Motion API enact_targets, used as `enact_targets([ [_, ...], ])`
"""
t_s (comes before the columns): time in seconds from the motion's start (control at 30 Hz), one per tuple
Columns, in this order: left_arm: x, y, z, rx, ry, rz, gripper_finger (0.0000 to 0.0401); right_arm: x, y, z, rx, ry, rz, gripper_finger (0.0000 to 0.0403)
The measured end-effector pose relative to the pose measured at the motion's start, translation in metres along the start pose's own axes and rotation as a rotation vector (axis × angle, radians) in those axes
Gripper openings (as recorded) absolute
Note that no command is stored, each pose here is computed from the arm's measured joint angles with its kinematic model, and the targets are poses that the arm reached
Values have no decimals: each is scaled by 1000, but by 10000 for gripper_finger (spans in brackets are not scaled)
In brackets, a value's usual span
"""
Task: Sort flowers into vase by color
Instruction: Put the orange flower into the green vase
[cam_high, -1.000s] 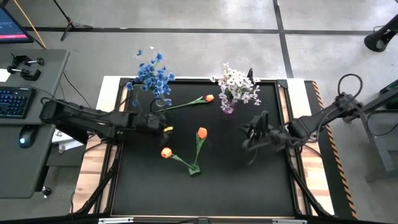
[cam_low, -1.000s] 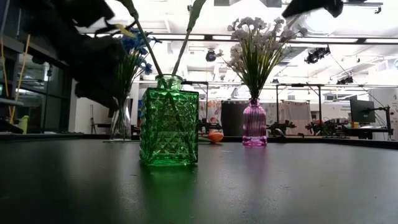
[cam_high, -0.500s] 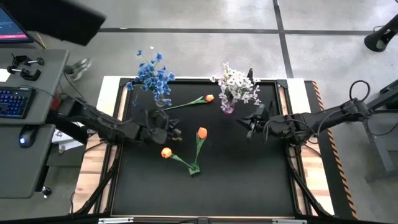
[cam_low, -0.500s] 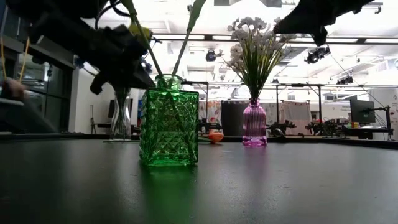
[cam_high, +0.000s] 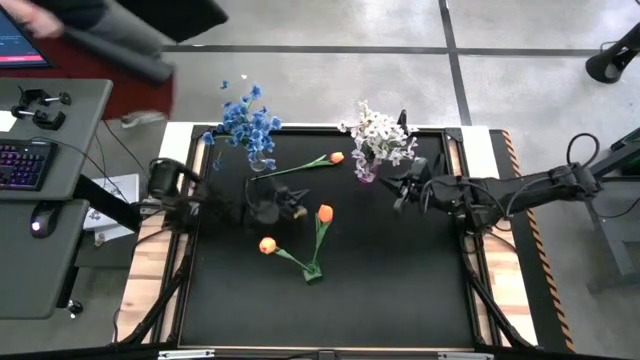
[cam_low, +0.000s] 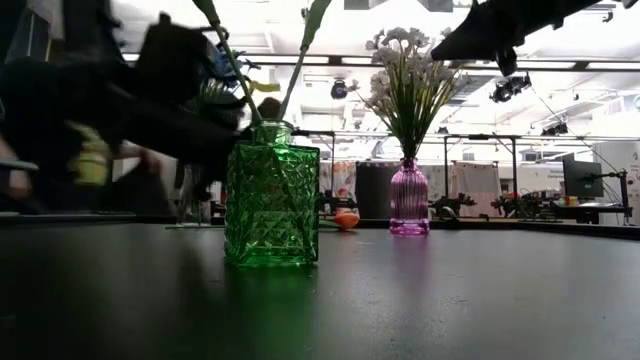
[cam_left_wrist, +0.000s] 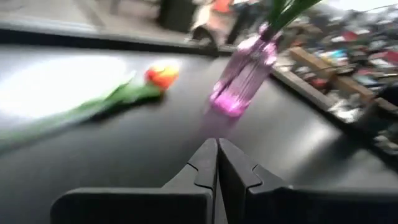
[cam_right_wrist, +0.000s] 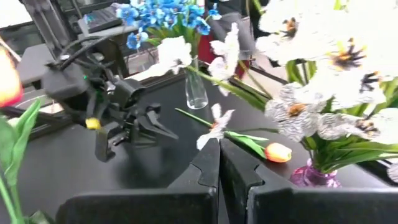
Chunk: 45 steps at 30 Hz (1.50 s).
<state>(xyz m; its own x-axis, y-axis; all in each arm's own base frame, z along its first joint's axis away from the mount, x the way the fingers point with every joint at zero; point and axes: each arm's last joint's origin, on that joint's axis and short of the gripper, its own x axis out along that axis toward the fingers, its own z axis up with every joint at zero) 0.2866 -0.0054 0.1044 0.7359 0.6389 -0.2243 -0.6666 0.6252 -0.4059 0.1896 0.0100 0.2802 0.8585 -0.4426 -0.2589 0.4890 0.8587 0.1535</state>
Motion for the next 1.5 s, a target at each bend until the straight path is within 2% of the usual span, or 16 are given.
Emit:
enact_targets([
  [0.07,16,6,6,36,-27,-72,0,1,-1,0,10,-1,-8,0],
  [0.13,29,12,11,89,-48,-87,0,2,-3,1,12,-1,-15,0],
  [0.4,64,34,34,299,-102,7,0,2,-3,1,56,-6,-19,0],
  [0.5,75,42,41,291,-112,43,0,2,-3,1,59,-6,-19,0],
  [0.6,88,48,39,275,-93,43,0,2,-3,1,59,-8,-24,0],
  [0.67,95,46,36,307,-84,42,0,2,-3,1,59,-9,-29,0],
  [0.87,113,41,34,369,-70,161,0,2,-3,1,61,-9,-29,0],
  [1.0,119,41,33,375,-26,225,0,2,-3,1,59,-9,-29,0],
  [1.13,125,47,31,333,60,229,0,2,-3,1,52,-9,-30,0],
  [1.5,125,60,24,329,159,305,0,2,-3,1,49,-6,-30,0],
])
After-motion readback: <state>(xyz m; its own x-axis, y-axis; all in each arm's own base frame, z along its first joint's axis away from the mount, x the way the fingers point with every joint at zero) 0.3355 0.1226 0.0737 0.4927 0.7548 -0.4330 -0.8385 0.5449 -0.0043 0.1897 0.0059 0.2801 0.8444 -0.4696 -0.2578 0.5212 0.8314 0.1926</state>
